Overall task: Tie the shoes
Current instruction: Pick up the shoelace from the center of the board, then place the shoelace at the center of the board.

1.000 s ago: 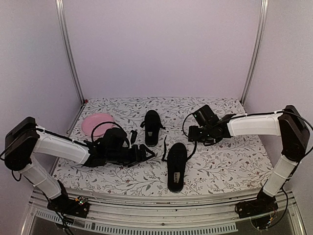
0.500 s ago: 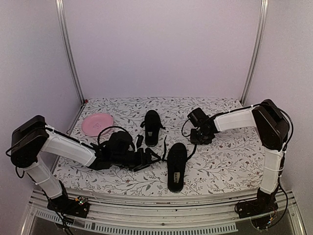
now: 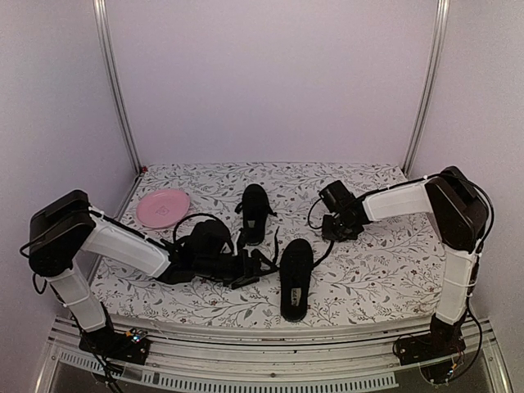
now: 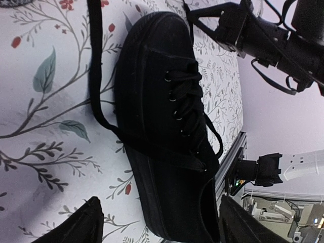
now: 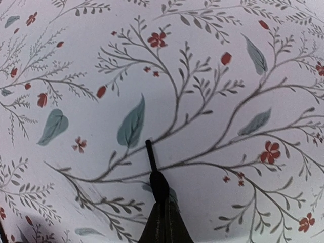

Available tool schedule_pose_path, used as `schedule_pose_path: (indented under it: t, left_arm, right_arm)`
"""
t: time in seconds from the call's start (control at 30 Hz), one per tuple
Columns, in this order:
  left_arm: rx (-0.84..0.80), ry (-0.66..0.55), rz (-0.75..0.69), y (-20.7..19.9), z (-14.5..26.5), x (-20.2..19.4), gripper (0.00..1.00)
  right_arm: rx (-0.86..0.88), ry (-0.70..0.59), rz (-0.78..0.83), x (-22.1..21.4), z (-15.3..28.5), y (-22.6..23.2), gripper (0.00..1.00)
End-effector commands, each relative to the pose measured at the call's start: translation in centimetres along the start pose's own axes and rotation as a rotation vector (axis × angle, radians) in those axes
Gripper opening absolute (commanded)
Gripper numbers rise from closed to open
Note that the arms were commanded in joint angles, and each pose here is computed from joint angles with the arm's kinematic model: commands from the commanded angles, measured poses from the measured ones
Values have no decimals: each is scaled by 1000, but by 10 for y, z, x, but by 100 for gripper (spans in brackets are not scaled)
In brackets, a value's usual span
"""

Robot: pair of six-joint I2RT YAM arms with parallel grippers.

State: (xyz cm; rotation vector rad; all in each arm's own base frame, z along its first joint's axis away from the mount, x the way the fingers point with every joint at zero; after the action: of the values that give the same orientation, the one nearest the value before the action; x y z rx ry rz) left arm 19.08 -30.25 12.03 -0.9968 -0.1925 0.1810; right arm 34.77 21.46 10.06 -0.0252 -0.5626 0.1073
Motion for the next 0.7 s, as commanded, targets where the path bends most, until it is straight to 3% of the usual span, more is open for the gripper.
schedule_pose_path:
  t: [0.0, 0.33, 0.67]
  left_arm:
    - [-60, 60, -22, -12, -12, -7, 78]
    - [-118, 116, -19, -19, -33, -7, 77]
    - [-168, -6, -129, -42, -54, 18, 74]
  right_arm:
    - [-38, -46, -21, -3, 37, -20, 2]
    - [-33, -106, -70, -28, 94, -52, 2]
    - [105, -230, -114, -39, 138, -66, 2]
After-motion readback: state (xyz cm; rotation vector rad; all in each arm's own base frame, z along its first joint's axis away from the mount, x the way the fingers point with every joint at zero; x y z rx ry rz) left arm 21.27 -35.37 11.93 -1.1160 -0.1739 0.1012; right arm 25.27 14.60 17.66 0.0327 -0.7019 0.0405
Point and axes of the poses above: each gripper's point midway between its finger pads, its own z axis back along the fingers, its own y axis along the line the jaws close on, x = y × z, the point moved 10 cm from there along z, back along the fingers, and after that the axes turned 13 degrees about z, right-handed, at the moved point
